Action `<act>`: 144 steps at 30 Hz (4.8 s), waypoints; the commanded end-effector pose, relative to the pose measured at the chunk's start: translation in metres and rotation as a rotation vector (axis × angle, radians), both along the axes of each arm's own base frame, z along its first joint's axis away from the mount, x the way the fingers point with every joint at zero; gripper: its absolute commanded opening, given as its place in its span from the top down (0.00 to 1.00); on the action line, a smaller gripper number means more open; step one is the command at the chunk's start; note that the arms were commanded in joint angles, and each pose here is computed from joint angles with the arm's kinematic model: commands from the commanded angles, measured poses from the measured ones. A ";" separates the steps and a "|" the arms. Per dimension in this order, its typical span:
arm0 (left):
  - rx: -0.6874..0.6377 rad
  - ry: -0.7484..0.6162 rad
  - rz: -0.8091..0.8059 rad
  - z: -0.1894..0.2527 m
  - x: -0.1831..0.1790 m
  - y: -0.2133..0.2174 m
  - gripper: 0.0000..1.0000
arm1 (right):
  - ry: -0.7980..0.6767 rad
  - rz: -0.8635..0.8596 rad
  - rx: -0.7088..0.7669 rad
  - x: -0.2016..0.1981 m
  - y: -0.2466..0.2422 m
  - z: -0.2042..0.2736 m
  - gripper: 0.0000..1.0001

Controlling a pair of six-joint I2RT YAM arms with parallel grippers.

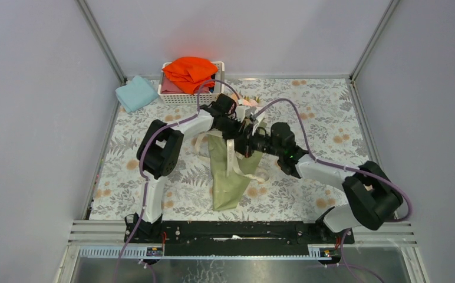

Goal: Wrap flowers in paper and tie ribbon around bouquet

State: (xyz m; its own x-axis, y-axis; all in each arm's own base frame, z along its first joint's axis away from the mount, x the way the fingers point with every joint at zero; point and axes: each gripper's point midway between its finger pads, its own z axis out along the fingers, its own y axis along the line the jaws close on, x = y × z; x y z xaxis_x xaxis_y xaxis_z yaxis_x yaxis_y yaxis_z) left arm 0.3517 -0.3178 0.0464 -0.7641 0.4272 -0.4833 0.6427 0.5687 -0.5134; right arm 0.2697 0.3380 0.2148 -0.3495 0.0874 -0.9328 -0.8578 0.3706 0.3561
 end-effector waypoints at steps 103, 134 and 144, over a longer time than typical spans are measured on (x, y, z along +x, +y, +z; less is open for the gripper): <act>0.676 -0.413 -0.233 0.040 -0.015 0.206 1.00 | 0.294 0.040 -0.281 0.079 -0.041 -0.146 0.53; 0.245 -0.640 -0.585 0.058 -0.019 0.050 0.01 | 0.236 0.255 -0.272 0.065 -0.041 -0.105 0.43; 0.254 -0.642 -0.518 0.013 -0.015 0.051 0.38 | 0.214 0.241 -0.312 0.053 -0.064 -0.112 0.53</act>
State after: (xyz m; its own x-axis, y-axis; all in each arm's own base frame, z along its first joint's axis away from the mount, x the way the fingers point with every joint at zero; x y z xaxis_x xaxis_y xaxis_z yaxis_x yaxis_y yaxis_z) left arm 0.3234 -0.2552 0.0547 -0.0604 0.8409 -0.5378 0.9848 0.1382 0.1056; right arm 0.3336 0.2776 0.0935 -0.5683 -0.2640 -0.7793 -0.8128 0.3274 0.4818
